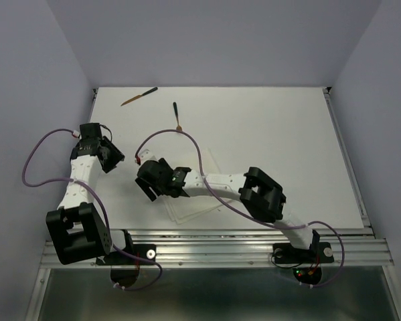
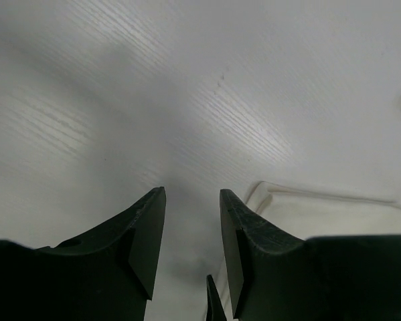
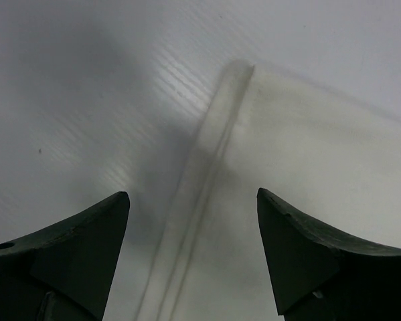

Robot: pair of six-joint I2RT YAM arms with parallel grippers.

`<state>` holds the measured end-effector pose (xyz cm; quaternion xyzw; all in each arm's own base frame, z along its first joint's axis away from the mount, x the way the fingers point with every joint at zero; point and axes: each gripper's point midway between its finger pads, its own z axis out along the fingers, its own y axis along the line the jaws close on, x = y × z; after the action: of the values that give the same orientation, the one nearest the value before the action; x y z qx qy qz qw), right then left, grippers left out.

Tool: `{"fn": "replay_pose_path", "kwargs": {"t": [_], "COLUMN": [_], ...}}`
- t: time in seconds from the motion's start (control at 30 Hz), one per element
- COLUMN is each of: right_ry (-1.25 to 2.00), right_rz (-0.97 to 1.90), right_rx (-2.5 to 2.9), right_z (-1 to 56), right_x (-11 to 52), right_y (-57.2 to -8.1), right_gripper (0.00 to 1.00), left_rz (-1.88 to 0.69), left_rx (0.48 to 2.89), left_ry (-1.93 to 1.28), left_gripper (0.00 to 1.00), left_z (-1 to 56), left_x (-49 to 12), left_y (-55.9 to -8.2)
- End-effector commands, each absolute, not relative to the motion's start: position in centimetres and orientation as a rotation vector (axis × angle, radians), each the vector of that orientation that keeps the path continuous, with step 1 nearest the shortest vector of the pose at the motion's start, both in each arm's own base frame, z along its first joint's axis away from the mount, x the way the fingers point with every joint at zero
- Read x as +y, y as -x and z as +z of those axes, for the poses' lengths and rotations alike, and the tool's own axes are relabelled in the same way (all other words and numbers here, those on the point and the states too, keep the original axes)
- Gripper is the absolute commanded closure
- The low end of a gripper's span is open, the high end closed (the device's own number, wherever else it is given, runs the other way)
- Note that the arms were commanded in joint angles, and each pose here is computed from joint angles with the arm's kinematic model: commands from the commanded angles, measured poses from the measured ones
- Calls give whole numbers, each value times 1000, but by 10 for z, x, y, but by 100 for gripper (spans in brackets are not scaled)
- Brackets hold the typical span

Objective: Fold the napkin into a case and place the utensils inside
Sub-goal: Fold the lower triangle-folded napkin at the center of the board.

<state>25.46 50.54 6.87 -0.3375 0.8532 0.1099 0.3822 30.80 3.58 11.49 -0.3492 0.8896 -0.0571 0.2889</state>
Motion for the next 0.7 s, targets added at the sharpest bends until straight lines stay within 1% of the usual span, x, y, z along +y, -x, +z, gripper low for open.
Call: {"fn": "replay_pose_path", "kwargs": {"t": [0.0,0.23,0.33,0.43,0.53,0.6,0.67], "right_ry": [798,795,807,791,764,765,760], "right_rz": [238,189,198,194,178,181,190], "right_rx": [2142,2153,2171,2181,2201,2211,2216], "right_z": [79,61,52,45,36,31,30], "right_x": [508,520,526,526,521,521,522], "right_y": [-300,-330,-329,-330,-335,-334,-333], "right_gripper": [18,18,18,20,25,32,34], "left_rz": [-150,-158,-160,-157,-150,-142,-138], "left_rx": [2343,2349,2346,2342,2343,2344,2347], "left_ry": [931,950,950,950,954,959,964], "left_gripper": [50,50,51,51,51,51,51], "left_z": [119,114,117,119,117,116,113], "left_x": [43,47,48,49,51,51,51], "left_y": [-305,-306,-310,-312,-312,-310,-308]}}
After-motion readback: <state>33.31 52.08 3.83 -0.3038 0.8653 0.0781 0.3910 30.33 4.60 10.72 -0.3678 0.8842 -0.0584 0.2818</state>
